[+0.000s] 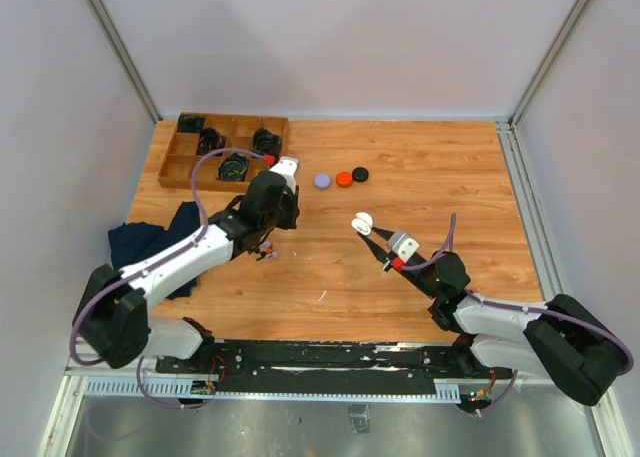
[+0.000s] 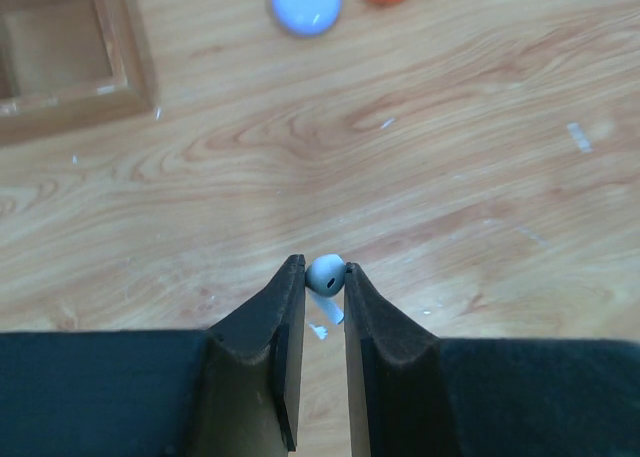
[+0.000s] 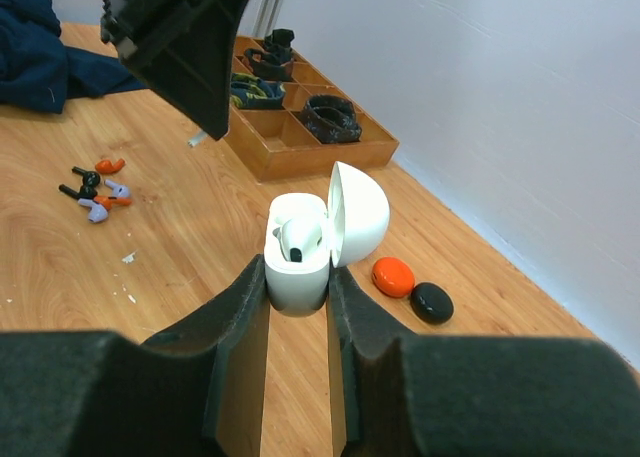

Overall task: Insert the wireless bluetooth earbuds into the charging case
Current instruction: Pick up the earbud from the center of the board, then place the earbud in the charging case.

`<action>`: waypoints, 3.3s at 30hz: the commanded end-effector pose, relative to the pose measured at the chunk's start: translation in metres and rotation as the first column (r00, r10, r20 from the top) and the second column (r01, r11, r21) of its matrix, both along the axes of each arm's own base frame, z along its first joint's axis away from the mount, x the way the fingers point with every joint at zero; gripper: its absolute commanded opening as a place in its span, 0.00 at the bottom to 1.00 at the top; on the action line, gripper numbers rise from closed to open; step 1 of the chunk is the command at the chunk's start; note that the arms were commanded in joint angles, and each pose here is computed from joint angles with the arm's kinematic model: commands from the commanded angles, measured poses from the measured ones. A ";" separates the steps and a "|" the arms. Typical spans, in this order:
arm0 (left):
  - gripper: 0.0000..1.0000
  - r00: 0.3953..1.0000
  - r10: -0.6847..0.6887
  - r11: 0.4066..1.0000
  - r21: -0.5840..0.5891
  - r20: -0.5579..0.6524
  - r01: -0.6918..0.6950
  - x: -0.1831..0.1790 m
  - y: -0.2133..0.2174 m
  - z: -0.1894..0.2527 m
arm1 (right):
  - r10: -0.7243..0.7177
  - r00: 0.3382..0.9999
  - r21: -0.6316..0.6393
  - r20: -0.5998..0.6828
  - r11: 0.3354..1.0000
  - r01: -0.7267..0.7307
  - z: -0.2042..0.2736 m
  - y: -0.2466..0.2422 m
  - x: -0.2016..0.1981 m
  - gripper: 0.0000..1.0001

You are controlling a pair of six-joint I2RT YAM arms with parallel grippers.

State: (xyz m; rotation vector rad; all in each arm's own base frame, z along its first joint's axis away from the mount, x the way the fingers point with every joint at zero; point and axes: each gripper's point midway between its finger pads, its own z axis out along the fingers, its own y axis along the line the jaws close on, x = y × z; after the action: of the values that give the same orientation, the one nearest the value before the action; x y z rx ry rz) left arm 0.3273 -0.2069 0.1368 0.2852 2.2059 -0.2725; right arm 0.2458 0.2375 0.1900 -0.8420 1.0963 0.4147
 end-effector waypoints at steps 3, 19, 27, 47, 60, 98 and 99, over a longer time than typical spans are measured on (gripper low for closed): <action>0.17 0.928 -0.129 0.975 -0.125 0.351 0.182 -0.006 -0.024 0.080 | 0.056 0.998 0.061 0.032 0.996 -0.058 0.029 0.013 -0.004 0.01; 0.21 0.550 -0.339 0.781 -0.098 0.763 0.617 -0.067 -0.063 0.170 | 0.189 0.982 0.180 0.003 0.966 -0.186 0.064 0.036 -0.011 0.01; 0.21 0.363 -0.432 0.684 0.038 0.826 0.728 -0.097 -0.083 0.186 | 0.256 0.966 0.246 -0.016 0.938 -0.245 0.078 0.043 -0.018 0.01; 0.19 0.237 -0.499 0.625 0.157 0.833 0.764 -0.116 -0.109 0.177 | 0.365 0.931 0.313 -0.018 0.886 -0.342 0.089 0.050 -0.036 0.01; 0.16 0.263 -0.500 0.634 0.142 0.825 0.760 -0.118 -0.104 0.168 | 0.357 0.934 0.321 -0.001 0.885 -0.338 0.094 0.047 -0.036 0.01; 0.46 0.502 -0.440 0.733 -0.024 0.745 0.680 -0.093 -0.097 0.160 | 0.314 0.950 0.287 -0.001 0.910 -0.300 0.083 0.044 -0.031 0.01; 0.47 0.510 -0.440 0.736 -0.027 0.739 0.676 -0.092 -0.097 0.159 | 0.312 0.950 0.286 -0.002 0.911 -0.298 0.082 0.043 -0.031 0.01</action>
State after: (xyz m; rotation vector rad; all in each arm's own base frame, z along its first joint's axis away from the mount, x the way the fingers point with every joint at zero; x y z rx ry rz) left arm 0.2295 -0.3045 0.2808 0.8568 1.1981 -0.7523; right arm 0.2213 0.2824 0.2566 -0.7588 0.9953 0.8487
